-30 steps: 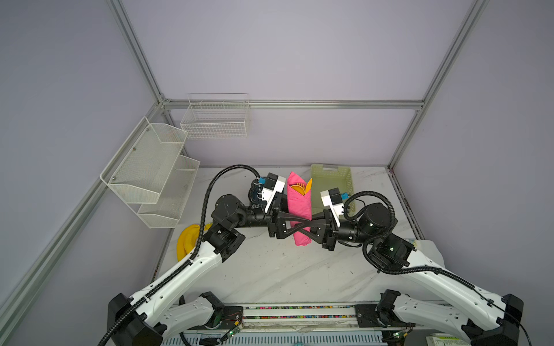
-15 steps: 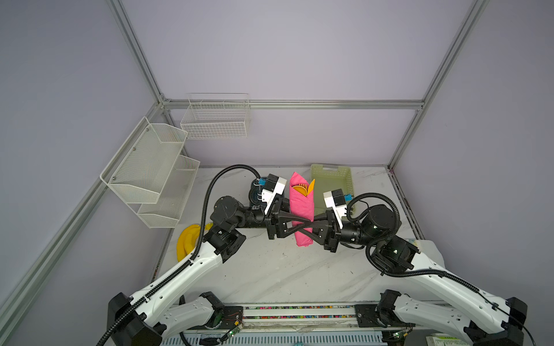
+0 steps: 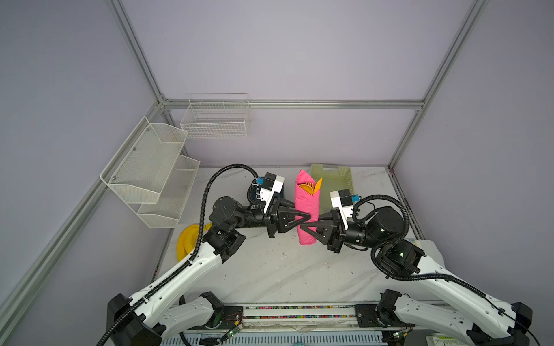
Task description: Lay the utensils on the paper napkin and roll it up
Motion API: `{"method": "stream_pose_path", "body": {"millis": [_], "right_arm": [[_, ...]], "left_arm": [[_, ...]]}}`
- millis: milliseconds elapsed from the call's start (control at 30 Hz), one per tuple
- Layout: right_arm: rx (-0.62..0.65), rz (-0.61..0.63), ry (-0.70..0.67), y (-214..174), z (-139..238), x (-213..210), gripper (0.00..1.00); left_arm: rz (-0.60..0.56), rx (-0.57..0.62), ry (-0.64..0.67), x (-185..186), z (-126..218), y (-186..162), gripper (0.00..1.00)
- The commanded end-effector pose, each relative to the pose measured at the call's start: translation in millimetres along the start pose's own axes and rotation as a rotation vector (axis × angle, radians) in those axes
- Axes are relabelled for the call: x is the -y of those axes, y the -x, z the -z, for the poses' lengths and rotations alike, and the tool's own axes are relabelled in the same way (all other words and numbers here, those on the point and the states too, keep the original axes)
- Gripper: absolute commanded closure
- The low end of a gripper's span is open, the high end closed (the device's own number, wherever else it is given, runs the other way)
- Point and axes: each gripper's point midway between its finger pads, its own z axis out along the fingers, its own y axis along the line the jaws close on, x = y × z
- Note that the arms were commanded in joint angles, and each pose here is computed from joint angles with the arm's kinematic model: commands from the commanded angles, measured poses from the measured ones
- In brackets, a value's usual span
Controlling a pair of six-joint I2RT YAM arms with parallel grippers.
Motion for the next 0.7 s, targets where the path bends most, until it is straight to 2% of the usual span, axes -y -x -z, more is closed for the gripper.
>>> {"method": "stream_pose_path", "body": {"millis": [0, 133, 367, 667], "right_arm": [[0.052, 0.034, -0.089, 10.1, 7.7, 13.4, 0.96], [0.029, 0.043, -0.066, 6.1, 9.1, 8.2, 0.87], [0.009, 0.059, -0.085, 6.8, 18.2, 3.4, 0.61], [0.050, 0.072, -0.072, 25.8, 21.4, -7.2, 0.59]], "left_arm": [[-0.137, 0.035, -0.064, 41.8, 7.9, 22.6, 0.85], [-0.151, 0.029, -0.009, 34.9, 8.6, 22.8, 0.91], [-0.159, 0.031, 0.022, 31.6, 8.8, 25.3, 0.94], [-0.140, 0.014, 0.032, 24.7, 7.0, 20.4, 0.94]]}}
